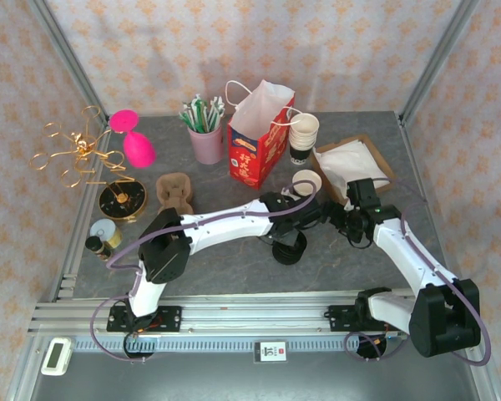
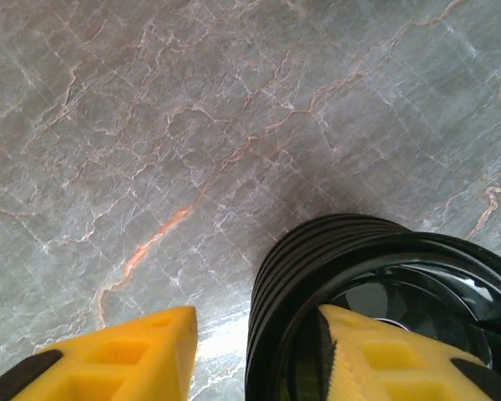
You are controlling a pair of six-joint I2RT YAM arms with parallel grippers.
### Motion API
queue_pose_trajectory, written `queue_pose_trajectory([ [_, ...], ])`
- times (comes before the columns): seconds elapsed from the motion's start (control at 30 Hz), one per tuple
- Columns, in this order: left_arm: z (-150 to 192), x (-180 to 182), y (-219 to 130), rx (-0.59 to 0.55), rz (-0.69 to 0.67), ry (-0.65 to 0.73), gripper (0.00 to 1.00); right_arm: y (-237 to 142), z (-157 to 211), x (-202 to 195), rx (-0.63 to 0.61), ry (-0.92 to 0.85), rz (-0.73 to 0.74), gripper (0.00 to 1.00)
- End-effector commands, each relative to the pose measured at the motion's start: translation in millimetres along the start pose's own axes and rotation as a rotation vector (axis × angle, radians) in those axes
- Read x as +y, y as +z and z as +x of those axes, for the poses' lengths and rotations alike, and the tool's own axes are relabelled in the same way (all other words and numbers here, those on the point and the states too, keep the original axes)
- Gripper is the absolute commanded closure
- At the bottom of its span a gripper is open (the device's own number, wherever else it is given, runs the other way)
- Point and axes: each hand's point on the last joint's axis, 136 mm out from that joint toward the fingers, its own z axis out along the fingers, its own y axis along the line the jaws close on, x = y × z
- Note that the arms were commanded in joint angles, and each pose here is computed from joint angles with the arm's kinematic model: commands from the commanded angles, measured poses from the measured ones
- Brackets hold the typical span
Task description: Pack the takeout coffee
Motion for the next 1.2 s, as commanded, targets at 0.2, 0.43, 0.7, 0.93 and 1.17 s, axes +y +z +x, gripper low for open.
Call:
queue_pose_trajectory([
  [0.2, 1.4, 4.8, -6.6, 0.006, -0.056, 0.062, 0.73, 1.5, -2.1, 1.1, -0.004, -0.013, -0.011, 0.06],
  [0.43, 5.7, 0.6, -4.4, 0.023, -0.029, 0.066, 0.8, 1.8, -1.5, -0.2, -0.003, -0.009, -0.008, 0.06],
  [0.7, 3.8, -6.7, -5.8, 0.007, 0.019, 0.035, 0.85, -0.3, -7.1, 2.3, -0.018, -0.005, -0.012, 0.05],
  [0.93, -8.2, -30.1, -14.8, -0.029, 0.144, -0.009, 0.85, -9.7, -19.9, -11.1, -0.066, 0.061, 0.005, 0.02],
  [1.17, -21.1, -54.1, -14.7, -0.051, 0.234, -0.037, 0.86, -17.1, -39.1, -33.6, -0.099, 0.156, 0.008, 0.0],
])
